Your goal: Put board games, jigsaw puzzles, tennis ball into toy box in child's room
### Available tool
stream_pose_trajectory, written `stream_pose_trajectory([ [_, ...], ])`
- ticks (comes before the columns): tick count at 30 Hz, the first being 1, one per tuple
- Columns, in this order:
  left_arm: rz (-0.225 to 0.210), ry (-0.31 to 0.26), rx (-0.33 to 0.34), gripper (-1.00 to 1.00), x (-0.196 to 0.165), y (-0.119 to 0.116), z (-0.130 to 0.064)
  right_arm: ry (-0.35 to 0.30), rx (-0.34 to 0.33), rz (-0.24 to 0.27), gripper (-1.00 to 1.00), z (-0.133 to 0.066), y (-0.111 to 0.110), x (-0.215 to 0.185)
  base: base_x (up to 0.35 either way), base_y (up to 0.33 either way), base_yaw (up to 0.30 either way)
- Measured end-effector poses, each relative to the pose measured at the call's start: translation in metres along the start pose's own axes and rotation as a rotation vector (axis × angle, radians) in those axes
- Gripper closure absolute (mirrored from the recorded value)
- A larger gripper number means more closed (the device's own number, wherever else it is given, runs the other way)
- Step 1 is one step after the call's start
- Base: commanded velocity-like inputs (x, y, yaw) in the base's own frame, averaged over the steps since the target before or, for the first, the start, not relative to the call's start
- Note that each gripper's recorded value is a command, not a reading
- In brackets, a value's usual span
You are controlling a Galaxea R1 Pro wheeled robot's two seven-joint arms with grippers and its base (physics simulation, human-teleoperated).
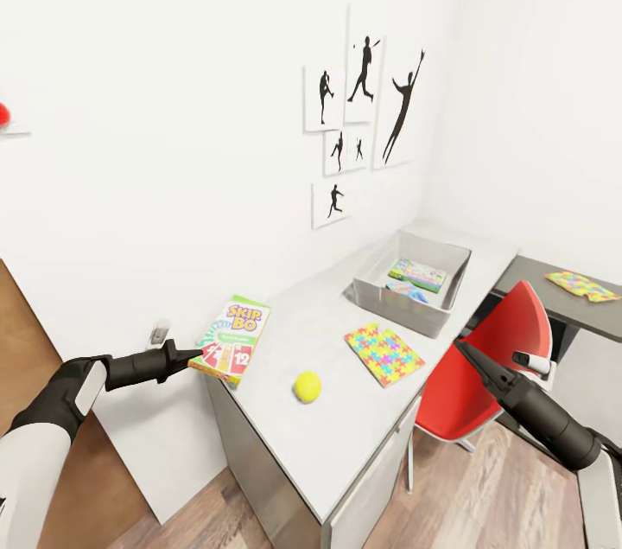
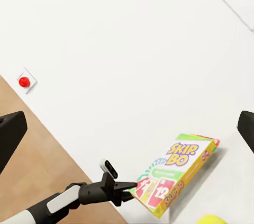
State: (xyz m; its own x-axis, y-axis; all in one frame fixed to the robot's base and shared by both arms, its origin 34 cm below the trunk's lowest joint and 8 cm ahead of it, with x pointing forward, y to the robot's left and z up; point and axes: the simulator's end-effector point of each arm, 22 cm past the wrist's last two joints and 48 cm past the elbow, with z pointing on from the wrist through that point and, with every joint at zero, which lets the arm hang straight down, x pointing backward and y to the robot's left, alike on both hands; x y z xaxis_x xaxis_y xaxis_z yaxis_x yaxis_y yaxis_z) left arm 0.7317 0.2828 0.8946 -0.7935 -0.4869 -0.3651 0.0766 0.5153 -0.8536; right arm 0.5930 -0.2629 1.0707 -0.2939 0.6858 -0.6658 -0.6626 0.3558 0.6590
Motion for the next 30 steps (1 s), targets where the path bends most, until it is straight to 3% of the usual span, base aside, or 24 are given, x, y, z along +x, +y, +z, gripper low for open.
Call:
stream_pose_trajectory([
  [17, -0.009, 0.011, 0.0, 1.0, -0.005, -0.021, -0.009, -0.002, 0.01, -0.002, -1.0, 0.007, 0.014, -0.016, 0.0, 0.0, 0.0],
  [30, -0.009, 0.012, -0.001, 1.0, -0.01, -0.036, -0.016, -0.008, 0.029, 0.033, -1.0, 0.008, 0.015, -0.022, 0.0, 0.0, 0.0],
])
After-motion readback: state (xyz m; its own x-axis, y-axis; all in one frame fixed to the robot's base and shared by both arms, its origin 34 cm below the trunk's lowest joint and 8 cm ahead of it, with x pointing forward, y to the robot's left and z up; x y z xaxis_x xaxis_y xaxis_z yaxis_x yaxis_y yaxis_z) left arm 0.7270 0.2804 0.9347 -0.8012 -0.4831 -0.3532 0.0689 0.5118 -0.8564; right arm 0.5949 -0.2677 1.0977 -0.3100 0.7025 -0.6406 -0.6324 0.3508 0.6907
